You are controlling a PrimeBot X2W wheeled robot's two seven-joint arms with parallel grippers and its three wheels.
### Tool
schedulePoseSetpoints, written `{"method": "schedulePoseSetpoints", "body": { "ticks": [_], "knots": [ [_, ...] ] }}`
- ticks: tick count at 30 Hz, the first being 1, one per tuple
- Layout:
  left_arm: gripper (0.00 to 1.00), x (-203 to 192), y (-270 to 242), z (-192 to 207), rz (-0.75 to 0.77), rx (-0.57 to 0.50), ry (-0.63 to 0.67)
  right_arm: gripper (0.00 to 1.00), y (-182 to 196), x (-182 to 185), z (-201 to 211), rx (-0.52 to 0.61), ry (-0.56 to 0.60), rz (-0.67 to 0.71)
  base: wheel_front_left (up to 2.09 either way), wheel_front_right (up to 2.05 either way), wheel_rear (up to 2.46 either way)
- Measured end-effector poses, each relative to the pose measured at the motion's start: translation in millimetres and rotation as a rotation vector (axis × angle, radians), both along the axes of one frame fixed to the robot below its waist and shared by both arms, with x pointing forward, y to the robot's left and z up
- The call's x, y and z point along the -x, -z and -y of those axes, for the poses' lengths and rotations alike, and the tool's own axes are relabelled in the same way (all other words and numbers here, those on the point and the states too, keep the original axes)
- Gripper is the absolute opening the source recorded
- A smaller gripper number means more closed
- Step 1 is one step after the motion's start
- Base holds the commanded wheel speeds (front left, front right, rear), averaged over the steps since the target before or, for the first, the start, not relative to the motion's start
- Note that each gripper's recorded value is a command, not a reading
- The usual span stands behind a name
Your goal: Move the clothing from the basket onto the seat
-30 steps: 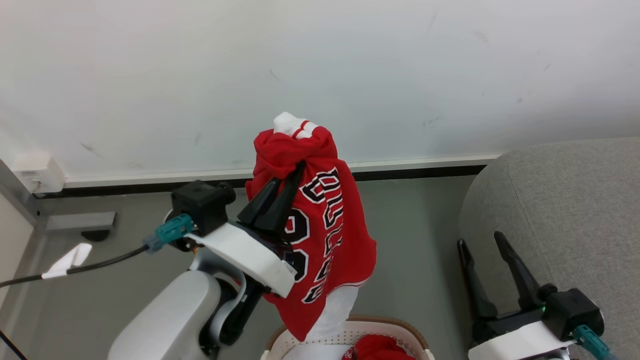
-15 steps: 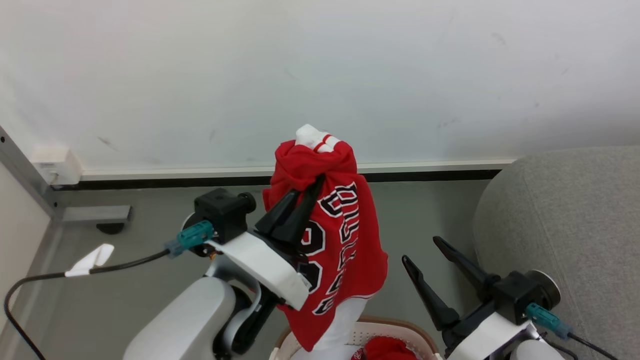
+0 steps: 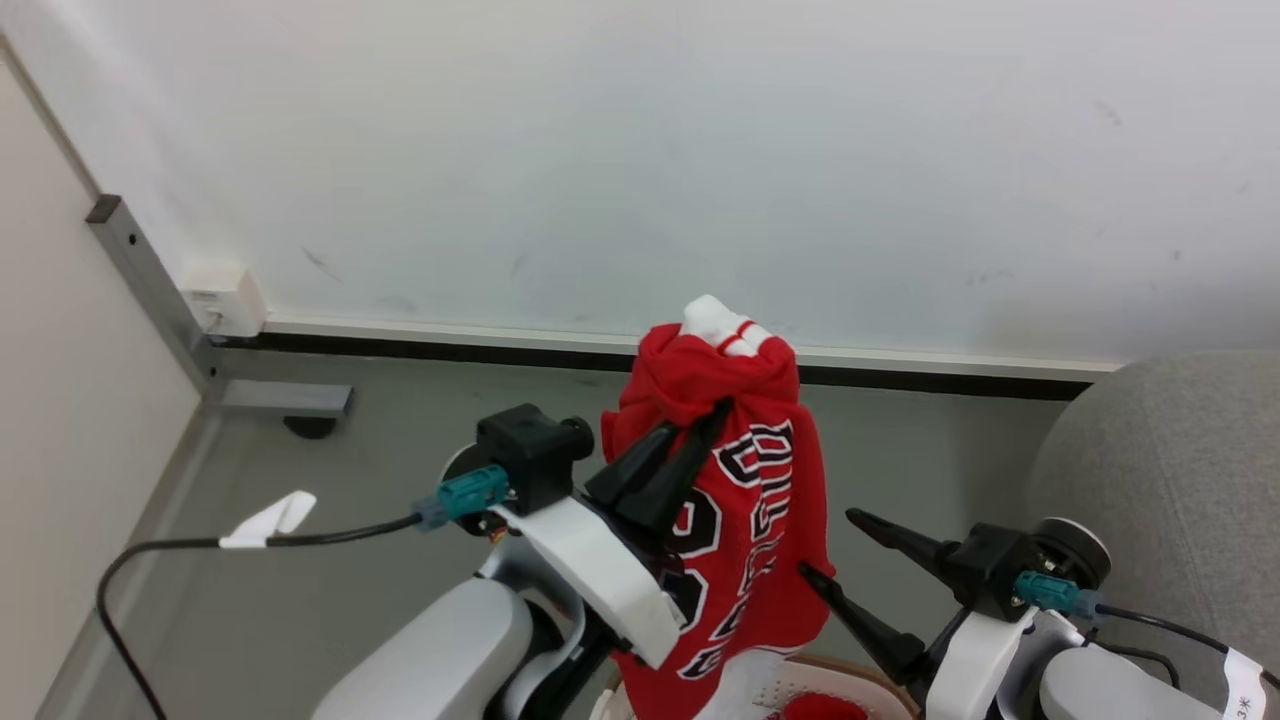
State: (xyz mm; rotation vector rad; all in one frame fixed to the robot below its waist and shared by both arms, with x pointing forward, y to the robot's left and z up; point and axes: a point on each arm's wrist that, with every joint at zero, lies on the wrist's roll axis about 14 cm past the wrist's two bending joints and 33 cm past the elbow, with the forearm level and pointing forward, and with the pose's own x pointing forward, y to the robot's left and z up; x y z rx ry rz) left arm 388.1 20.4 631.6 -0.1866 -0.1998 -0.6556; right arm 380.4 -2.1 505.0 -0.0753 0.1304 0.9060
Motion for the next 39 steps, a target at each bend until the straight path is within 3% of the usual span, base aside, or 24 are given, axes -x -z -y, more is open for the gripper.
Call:
{"method": "schedulePoseSetpoints", "body": {
  "ticks": [5,12,18,28,29,30,31,39],
  "knots": [
    [0.0,10.8,3.0,1.7,-0.011,-0.012,0.011,1.0,11.8,9.9,-13.7,0.086,-0.114,-0.004,0.0,0.0,0.0],
    [0.0,25.8,7.0,5.7,-0.018,-0.037,0.038,1.0,10.1,5.3,-22.3,0.156,-0.185,0.031,0.0,0.0,0.0],
    [0.0,32.6,6.9,3.5,-0.018,-0.038,0.033,1.0,23.9,47.0,-49.1,0.224,-0.336,0.006,0.0,0.0,0.0],
    [0.0,34.4,8.7,-0.5,-0.022,-0.039,0.019,1.0,20.4,62.4,-70.1,0.191,-0.4,0.016,0.0,0.0,0.0],
    [0.0,34.1,8.9,-0.9,-0.023,-0.039,0.017,0.44,21.3,61.6,-71.2,0.185,-0.395,0.011,0.0,0.0,0.0],
    [0.0,33.6,9.1,-1.6,-0.024,-0.038,0.015,0.44,21.9,61.5,-72.3,0.181,-0.393,0.008,0.0,0.0,0.0],
    [0.0,33.0,9.5,-2.4,-0.025,-0.039,0.012,0.0,21.7,61.3,-73.2,0.173,-0.391,0.005,0.0,0.0,0.0],
    [0.0,28.8,11.7,-5.0,-0.031,-0.044,0.001,0.0,23.3,59.9,-69.6,0.144,-0.363,-0.012,0.0,0.0,0.0]
  ]
}}
